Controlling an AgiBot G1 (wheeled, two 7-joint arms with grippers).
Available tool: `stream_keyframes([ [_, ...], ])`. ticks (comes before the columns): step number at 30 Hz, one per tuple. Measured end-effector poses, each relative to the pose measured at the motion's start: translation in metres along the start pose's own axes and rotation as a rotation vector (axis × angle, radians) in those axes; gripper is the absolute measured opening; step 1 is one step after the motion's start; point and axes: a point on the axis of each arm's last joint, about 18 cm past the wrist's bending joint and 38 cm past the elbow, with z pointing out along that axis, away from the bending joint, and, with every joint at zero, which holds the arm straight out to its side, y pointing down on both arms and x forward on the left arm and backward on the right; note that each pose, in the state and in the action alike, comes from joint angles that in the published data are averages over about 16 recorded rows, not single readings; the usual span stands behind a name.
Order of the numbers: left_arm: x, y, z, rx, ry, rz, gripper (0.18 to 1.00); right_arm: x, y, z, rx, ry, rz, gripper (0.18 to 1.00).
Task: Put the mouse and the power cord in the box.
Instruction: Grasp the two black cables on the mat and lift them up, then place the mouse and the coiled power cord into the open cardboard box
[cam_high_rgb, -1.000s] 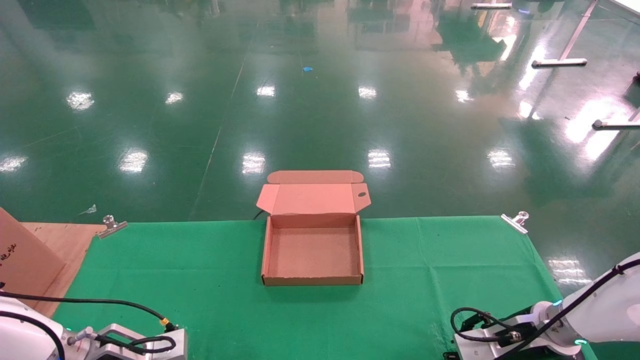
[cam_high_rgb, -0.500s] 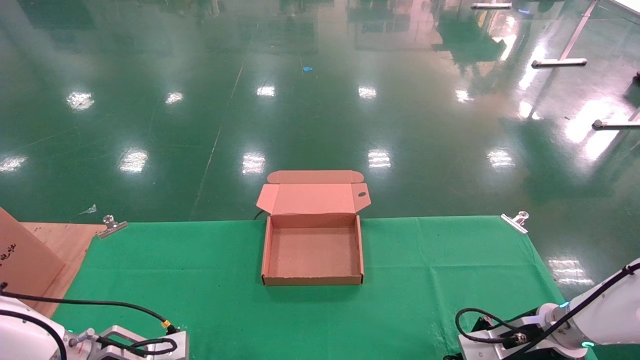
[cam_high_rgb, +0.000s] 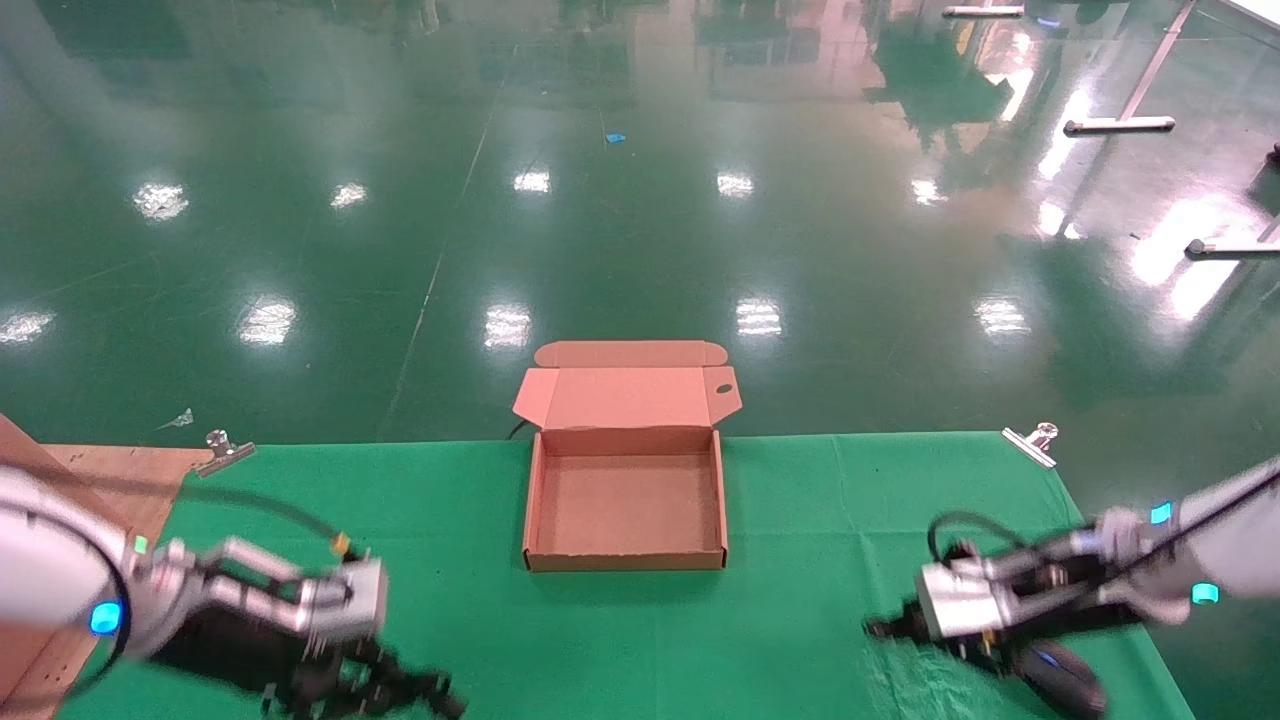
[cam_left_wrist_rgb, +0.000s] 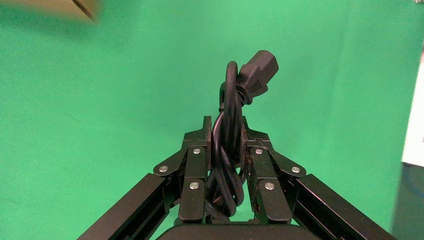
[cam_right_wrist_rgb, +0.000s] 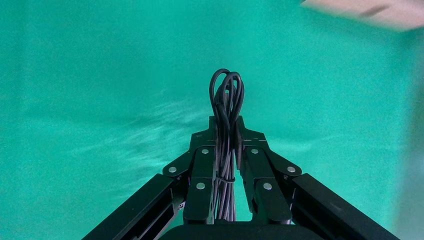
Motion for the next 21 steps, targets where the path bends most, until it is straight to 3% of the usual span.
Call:
stream_keyframes([
  [11, -0.048, -0.102, -0.056, 0.069, -0.129, 0.195, 0.275, 0.084, -0.066, -0.053, 0.083, 0.156, -0.115, 0.238],
  [21, -0.072, -0.185, -0.090, 0.116, -0.240, 0.364, 0.275, 0.143, -0.139, -0.066, 0.101, 0.263, -0.228, 0.237],
])
